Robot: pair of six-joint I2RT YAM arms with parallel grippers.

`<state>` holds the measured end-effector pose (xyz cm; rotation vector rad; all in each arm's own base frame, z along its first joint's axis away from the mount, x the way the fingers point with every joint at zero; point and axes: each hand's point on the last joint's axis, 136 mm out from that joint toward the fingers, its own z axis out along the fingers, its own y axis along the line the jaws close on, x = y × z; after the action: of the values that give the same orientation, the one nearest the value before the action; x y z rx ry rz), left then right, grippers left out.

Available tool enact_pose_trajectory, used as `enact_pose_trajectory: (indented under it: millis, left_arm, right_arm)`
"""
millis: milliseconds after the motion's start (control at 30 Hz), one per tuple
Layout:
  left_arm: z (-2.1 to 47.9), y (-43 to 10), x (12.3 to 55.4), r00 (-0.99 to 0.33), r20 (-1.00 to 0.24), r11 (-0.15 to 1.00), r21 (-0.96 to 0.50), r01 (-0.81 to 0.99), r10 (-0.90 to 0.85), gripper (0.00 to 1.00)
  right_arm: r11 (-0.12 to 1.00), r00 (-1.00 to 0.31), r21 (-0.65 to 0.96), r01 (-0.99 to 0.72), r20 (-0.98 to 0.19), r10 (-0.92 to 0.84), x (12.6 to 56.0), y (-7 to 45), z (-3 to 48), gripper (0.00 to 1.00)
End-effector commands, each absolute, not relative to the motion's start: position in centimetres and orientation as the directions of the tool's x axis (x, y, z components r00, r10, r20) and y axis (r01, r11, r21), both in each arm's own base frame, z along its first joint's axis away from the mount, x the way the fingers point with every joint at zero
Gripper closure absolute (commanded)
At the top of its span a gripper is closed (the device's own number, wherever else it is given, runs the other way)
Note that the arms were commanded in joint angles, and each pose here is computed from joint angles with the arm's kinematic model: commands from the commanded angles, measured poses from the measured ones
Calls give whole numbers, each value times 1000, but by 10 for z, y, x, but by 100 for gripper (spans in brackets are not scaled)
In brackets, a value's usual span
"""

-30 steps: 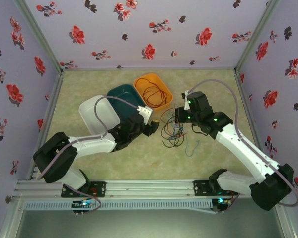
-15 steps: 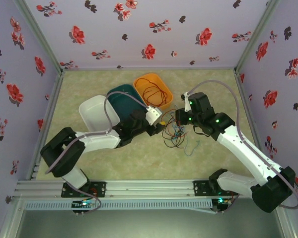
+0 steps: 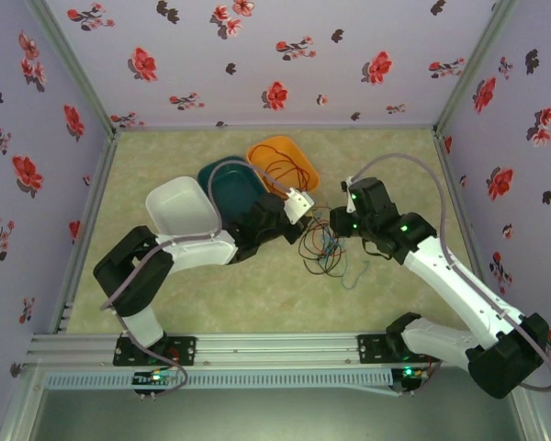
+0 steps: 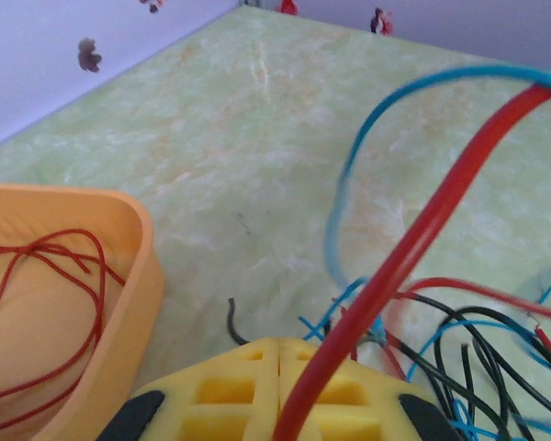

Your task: Untangle the cables

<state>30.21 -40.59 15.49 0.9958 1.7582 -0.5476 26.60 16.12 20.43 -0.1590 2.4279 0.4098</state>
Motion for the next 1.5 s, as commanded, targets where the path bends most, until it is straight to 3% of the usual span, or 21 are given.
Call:
enact_pose_trajectory:
  millis: [0,133,400,533,900,1333,1467]
  left_arm:
    - [176,-413,290,-97,-910,512,137,848,404,100]
    - [171,-423,280,-72,-893,472,165,866,444,100]
    - [178,-442,266,14,-875,421,247,873,484,100]
    - [183,-446,266,23,-877,422,253,871,479,100]
    - [193,-438,277,26,-888,495,281,822,460,100]
    - [219,-418,285,35,-898,578,311,755,438,100]
    - [239,-408,284,54,-904,599,324,732,423,100]
  right_arm:
    - [975,-797,194,-105,-603,34,265,137,190,66]
    - [976,-789,215,-34,-605,105,269,124,195,53]
    - [907,-759,419,27,-582,291,279,123,218,49]
    - [880,-792,476,-5,-539,287,285,140,216,42]
    - [902,-899,419,108,-346,269,282,142,133,41]
    - [893,-933,403,201,-198,300,275,144,57,40]
    - [896,-934,382,226,-177,311,276,139,42,45]
